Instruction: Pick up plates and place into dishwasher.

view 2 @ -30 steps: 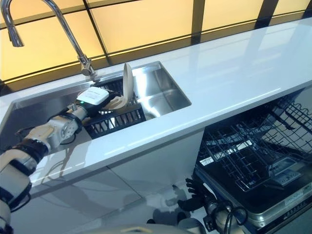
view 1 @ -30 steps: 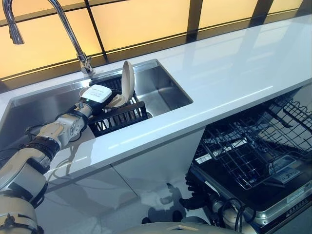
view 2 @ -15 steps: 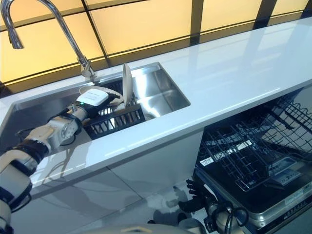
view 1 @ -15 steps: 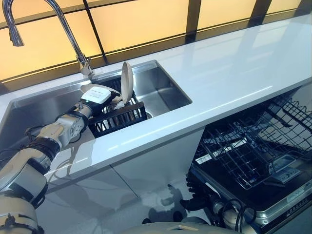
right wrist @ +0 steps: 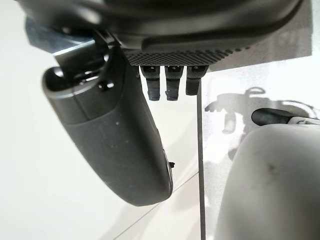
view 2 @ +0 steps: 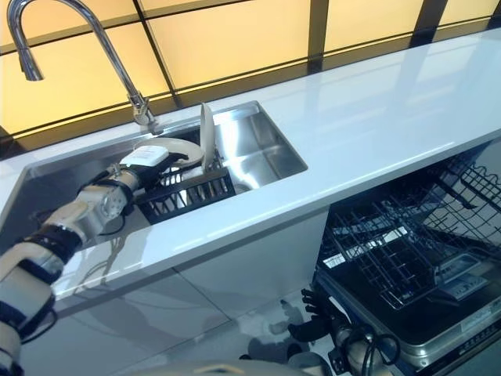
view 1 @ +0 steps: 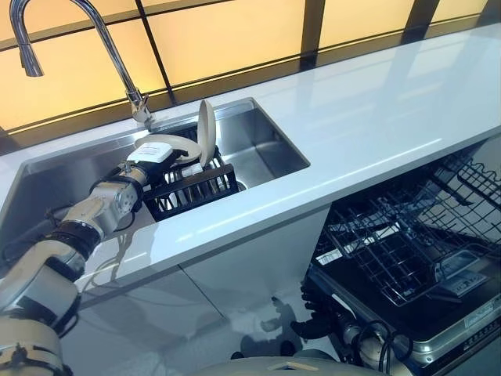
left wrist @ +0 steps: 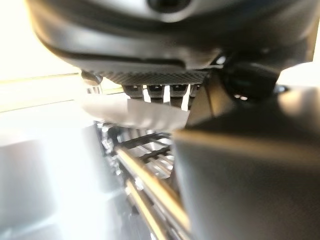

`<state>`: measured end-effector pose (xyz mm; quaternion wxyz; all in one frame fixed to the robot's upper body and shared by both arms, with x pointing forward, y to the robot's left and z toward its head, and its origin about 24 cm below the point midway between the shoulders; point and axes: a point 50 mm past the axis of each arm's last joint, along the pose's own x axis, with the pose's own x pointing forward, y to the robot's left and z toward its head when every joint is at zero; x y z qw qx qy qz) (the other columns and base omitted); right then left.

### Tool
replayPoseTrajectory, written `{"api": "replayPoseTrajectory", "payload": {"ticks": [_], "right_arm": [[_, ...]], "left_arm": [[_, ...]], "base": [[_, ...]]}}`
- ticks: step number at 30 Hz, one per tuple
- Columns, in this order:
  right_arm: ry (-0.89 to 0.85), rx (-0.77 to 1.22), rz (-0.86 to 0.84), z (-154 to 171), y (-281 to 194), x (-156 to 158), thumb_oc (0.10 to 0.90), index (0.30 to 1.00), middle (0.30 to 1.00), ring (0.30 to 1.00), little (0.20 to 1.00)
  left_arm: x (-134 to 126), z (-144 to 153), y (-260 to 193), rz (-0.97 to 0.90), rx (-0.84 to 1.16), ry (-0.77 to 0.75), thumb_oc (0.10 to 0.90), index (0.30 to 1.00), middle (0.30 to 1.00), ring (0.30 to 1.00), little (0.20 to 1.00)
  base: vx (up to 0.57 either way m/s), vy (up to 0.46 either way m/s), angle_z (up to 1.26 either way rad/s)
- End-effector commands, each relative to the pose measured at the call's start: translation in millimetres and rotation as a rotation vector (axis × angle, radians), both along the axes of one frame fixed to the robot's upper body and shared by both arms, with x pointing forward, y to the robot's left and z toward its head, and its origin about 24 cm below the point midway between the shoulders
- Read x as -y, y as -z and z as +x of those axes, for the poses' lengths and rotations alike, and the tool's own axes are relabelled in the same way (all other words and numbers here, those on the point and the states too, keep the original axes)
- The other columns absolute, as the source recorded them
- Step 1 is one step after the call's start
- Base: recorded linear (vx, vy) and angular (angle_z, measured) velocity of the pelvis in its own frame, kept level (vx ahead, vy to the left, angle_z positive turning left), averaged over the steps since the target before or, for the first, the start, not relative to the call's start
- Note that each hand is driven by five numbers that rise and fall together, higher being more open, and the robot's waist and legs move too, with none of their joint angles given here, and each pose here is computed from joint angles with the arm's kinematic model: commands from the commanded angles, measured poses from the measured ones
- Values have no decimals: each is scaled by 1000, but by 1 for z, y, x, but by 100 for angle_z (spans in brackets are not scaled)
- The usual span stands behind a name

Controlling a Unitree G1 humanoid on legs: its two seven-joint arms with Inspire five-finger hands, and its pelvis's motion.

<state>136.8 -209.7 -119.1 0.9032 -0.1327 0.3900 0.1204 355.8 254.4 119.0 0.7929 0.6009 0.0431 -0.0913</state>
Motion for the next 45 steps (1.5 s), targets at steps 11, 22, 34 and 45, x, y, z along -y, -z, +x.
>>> {"api": "replayPoseTrajectory", "payload": {"ticks": [11,22,34,45], "right_arm": [[-58,136,22,23,-15,-14,800,900,900,900,900],[-111,143,-36,21,-18,1,800,900,900,900,900],[-99,148,-28,26,-18,-7,800,900,900,900,900],[-113,146,-37,22,-16,-6,800,900,900,900,900]], "left_arm": [[-14,22,-51,-624,43,-135,800,900,900,900,900],[-12,16,-112,473,402,52,800,900,900,900,900],[-20,19,-71,21,272,-90,800,900,900,900,900],[-24,19,-63,62,268,-123,800,900,900,900,900]], "base": [[1,-2,0],[0,0,0],[1,-8,2],[0,0,0]]}}
